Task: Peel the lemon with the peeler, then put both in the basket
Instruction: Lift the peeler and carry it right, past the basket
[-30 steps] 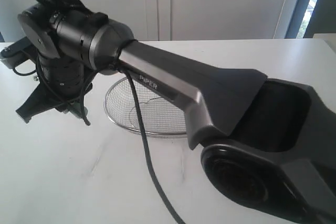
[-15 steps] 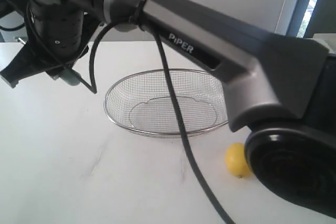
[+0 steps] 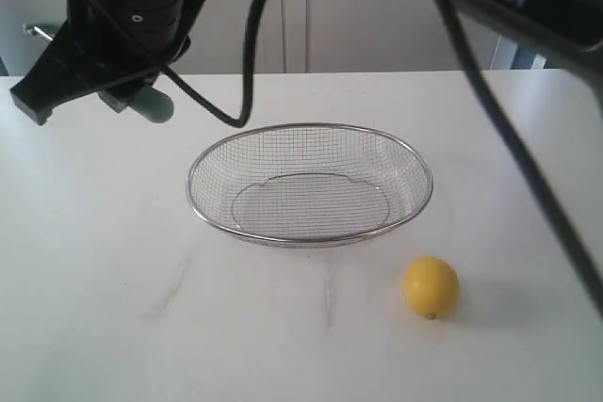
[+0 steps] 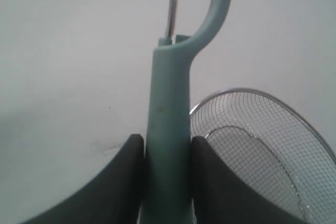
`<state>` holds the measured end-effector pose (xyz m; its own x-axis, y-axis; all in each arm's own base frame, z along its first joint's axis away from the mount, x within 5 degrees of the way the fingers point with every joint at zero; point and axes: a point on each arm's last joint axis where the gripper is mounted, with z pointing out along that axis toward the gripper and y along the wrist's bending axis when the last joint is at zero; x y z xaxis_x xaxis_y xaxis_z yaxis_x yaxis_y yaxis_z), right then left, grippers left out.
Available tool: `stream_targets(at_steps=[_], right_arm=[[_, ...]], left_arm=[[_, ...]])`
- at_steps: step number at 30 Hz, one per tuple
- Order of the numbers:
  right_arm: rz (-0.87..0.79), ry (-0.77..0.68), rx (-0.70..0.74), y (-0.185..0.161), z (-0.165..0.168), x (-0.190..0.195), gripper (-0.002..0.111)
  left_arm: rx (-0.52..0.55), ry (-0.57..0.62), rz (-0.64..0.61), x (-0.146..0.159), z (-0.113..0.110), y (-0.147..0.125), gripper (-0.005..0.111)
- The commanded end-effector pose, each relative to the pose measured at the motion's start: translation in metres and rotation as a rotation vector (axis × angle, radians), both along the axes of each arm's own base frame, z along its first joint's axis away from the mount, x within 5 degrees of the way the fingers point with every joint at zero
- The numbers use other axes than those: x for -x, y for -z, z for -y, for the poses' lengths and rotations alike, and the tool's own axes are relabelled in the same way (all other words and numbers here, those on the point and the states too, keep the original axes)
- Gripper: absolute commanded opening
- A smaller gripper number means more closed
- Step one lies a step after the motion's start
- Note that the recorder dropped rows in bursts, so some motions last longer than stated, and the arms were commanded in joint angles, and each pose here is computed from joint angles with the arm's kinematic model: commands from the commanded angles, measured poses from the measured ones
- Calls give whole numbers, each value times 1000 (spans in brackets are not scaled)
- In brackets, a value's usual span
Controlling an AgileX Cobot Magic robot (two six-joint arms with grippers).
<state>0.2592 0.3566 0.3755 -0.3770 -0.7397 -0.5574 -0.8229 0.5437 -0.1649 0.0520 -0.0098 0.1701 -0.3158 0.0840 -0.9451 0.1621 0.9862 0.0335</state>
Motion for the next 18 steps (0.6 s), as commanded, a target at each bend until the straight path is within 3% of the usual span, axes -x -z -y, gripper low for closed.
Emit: stream_targets(at_steps=[1, 10, 18], right_arm=[[4, 9, 24, -10, 28, 6, 0], [-52, 146, 81, -7, 101, 5, 0], [-60, 318, 46, -1, 172, 11, 0]], left_arm=[[17, 6, 0, 0, 1, 1, 0], [17, 6, 0, 0, 1, 1, 0], [17, 6, 0, 0, 1, 1, 0]])
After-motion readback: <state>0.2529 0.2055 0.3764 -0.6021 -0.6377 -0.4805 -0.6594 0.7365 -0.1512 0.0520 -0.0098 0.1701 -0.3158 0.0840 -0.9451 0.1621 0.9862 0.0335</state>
